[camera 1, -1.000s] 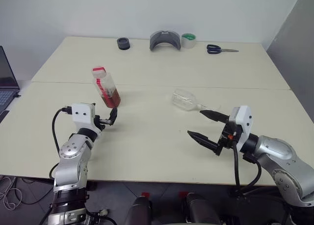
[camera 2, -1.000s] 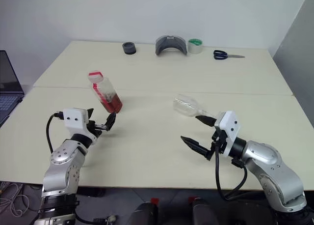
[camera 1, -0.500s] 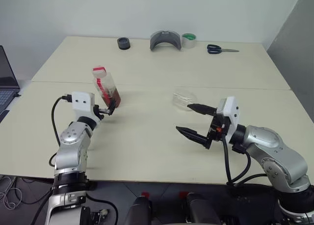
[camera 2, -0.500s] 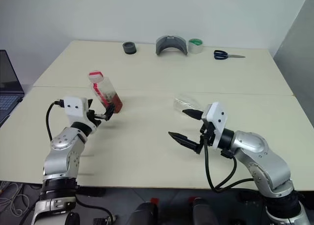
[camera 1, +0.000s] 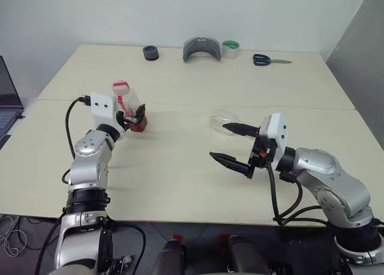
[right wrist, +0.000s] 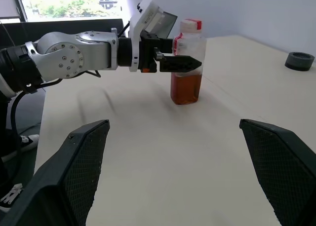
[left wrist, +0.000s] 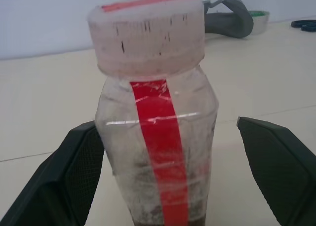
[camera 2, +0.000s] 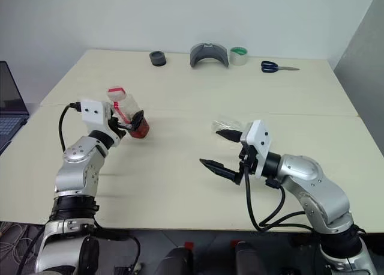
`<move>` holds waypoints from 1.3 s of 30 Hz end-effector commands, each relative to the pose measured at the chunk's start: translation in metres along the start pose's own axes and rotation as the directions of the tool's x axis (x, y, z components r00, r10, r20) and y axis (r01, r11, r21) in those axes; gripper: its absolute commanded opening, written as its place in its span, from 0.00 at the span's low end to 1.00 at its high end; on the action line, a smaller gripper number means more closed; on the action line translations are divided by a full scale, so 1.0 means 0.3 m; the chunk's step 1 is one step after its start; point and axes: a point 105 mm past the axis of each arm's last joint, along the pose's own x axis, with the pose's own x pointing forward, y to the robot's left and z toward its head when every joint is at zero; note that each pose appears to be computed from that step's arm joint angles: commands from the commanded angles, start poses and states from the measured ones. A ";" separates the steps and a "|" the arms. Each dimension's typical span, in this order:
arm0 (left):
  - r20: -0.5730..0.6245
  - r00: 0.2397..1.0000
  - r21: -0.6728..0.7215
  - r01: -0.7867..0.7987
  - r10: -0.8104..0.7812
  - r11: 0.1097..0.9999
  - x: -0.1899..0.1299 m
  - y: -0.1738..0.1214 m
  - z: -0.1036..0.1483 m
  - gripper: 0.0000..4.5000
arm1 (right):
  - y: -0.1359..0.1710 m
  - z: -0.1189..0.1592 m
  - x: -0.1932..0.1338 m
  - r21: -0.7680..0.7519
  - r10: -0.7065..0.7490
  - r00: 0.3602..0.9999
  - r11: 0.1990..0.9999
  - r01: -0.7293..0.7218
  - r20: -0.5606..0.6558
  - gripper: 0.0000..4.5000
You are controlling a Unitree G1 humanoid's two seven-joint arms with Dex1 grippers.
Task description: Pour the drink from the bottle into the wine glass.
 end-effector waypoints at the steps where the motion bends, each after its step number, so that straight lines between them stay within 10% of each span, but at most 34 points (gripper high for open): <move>1: 0.045 0.999 0.036 -0.003 0.001 0.999 0.016 0.012 0.059 1.00 | 0.005 0.033 0.011 -0.036 0.018 0.999 0.999 -0.017 0.031 1.00; 34: 0.045 0.999 0.056 0.012 -0.015 0.998 0.076 0.030 0.077 1.00 | -0.003 0.034 0.015 -0.052 0.015 1.000 0.999 -0.014 0.024 1.00; 39: 0.048 0.999 0.052 0.017 -0.019 0.998 0.074 0.025 0.071 0.73 | -0.006 0.034 0.012 -0.053 0.011 1.000 0.999 -0.010 0.022 1.00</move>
